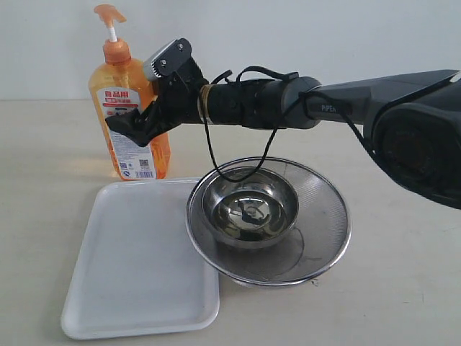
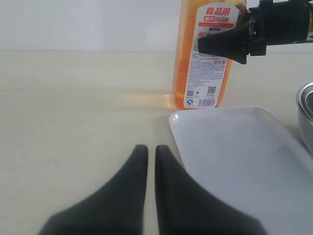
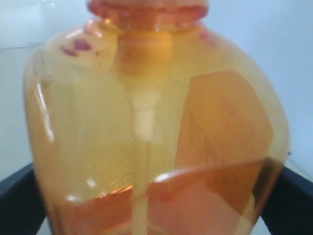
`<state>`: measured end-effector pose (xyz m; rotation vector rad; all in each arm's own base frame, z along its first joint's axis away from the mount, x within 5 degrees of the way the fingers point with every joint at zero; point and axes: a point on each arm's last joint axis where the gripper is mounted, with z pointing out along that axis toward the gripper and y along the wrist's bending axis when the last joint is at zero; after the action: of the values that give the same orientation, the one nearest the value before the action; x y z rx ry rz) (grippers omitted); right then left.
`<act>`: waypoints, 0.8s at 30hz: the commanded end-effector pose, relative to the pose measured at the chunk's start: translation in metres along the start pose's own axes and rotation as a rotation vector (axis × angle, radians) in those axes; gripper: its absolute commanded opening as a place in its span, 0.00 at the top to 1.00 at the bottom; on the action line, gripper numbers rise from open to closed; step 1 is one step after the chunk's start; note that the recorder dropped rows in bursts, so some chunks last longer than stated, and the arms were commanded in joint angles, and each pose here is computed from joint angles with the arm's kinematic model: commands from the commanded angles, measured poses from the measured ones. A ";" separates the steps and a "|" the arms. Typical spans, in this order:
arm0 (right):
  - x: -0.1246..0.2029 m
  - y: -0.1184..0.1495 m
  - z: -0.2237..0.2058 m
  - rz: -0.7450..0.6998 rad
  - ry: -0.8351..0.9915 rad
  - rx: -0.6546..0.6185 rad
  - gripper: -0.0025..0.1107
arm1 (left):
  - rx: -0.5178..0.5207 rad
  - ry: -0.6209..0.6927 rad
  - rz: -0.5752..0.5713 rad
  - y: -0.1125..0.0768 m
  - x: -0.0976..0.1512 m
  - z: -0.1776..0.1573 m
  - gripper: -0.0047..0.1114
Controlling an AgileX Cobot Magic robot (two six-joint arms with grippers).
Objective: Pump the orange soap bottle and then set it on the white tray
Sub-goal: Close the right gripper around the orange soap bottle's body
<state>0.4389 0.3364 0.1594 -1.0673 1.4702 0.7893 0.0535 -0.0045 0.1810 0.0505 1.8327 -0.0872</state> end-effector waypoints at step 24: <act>-0.008 0.002 0.002 -0.002 -0.032 0.020 0.05 | 0.006 -0.008 0.001 0.000 -0.001 0.000 0.92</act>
<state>0.4379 0.3395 0.1617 -1.0566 1.4410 0.7783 0.0535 -0.0045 0.1810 0.0505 1.8327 -0.0872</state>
